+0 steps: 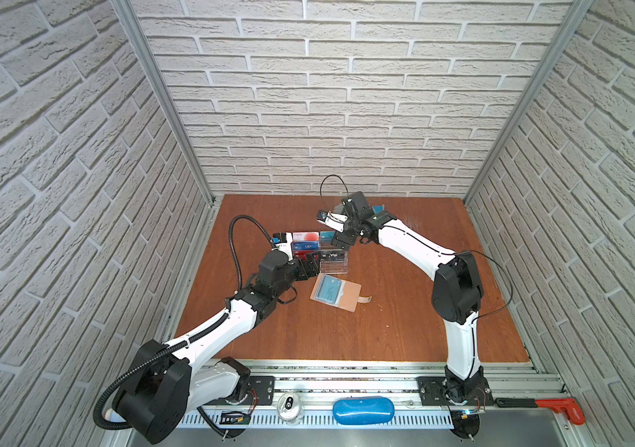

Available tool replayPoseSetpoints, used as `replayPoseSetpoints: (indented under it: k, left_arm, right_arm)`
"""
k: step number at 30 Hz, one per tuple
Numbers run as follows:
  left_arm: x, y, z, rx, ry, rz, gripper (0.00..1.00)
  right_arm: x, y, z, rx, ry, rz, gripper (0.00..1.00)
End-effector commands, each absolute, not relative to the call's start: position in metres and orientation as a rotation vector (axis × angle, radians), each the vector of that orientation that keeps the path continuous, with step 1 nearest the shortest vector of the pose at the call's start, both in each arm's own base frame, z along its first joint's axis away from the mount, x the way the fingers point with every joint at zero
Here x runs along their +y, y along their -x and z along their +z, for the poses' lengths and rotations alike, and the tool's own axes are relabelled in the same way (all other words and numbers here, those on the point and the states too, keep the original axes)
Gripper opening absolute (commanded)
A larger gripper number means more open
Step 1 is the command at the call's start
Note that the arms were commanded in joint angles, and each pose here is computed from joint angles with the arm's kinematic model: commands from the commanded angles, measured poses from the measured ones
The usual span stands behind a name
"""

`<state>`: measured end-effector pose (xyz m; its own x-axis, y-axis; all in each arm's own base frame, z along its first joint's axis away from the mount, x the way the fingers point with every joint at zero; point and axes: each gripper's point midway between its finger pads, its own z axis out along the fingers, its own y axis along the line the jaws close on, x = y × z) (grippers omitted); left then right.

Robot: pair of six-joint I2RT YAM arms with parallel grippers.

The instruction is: Take the credit cards out of the card holder

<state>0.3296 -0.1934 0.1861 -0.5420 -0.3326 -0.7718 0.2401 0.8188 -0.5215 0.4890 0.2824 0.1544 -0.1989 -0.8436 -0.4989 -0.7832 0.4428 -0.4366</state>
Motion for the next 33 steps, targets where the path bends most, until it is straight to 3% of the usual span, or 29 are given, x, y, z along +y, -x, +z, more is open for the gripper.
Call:
replayPoseSetpoints:
  k: [1, 19, 33]
  left_arm:
    - [-0.192, -0.331, 0.195, 1.977, 0.066, -0.727, 0.98]
    - [-0.196, -0.336, 0.19, 1.986, 0.061, -0.721, 0.98]
    - [-0.198, -0.335, 0.192, 1.979, 0.031, -0.722, 0.98]
  right_arm:
    - [0.284, -0.508, 0.166, 1.986, 1.257, -0.124, 1.0]
    - [0.275, -0.538, 0.166, 2.0, 1.152, -0.171, 1.0]
    - [0.281, -0.528, 0.196, 1.993, 1.083, -0.064, 1.0]
